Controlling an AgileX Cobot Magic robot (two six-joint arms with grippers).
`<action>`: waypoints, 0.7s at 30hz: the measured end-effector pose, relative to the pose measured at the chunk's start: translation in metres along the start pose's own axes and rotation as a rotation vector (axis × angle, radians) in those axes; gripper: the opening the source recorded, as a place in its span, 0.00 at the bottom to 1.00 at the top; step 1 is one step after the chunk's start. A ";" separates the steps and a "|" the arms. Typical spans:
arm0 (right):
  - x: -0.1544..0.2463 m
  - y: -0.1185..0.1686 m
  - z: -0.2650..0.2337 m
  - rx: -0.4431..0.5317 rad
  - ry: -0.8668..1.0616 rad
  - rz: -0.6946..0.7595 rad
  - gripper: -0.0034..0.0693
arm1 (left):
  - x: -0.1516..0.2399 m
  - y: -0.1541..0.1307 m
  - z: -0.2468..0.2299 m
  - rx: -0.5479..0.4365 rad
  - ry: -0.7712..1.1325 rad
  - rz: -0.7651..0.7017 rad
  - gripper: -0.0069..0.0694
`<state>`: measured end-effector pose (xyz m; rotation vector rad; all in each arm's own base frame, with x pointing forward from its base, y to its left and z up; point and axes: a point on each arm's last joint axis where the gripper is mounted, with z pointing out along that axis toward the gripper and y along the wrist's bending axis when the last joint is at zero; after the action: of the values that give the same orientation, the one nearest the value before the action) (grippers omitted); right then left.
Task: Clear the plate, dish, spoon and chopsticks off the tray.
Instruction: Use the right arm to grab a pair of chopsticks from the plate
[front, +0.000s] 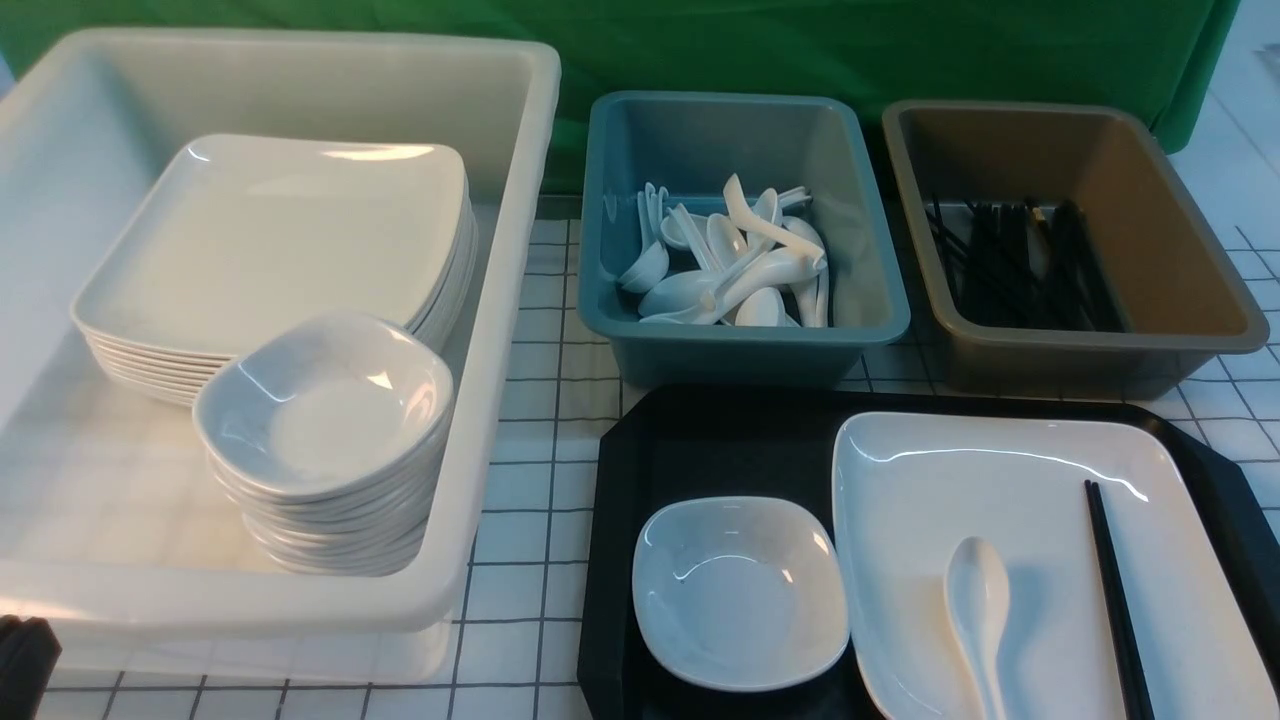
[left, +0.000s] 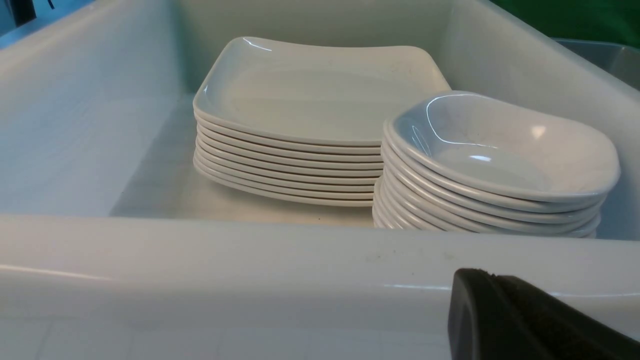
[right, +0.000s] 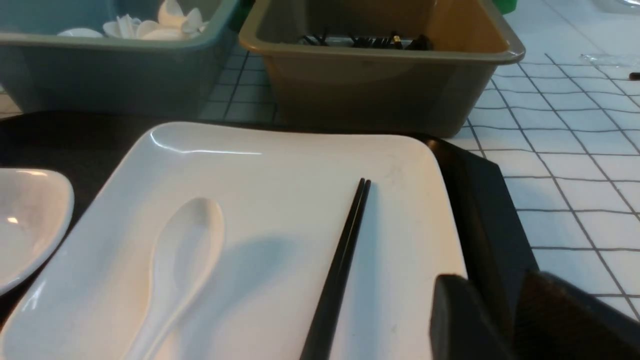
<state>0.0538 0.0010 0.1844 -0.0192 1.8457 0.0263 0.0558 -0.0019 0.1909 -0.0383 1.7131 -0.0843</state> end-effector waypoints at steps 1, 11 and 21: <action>0.000 0.001 0.000 -0.006 -0.001 0.081 0.38 | 0.000 0.000 0.000 0.000 0.000 0.000 0.12; -0.001 0.009 0.000 -0.093 0.040 1.003 0.38 | 0.000 0.000 0.000 0.000 0.000 0.000 0.12; -0.017 0.009 -0.003 -0.195 -0.090 0.964 0.19 | 0.000 0.000 0.000 0.000 -0.001 0.000 0.12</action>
<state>0.0554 0.0103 0.2017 0.7208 1.5999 0.8583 0.0558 -0.0019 0.1909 -0.0383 1.7122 -0.0843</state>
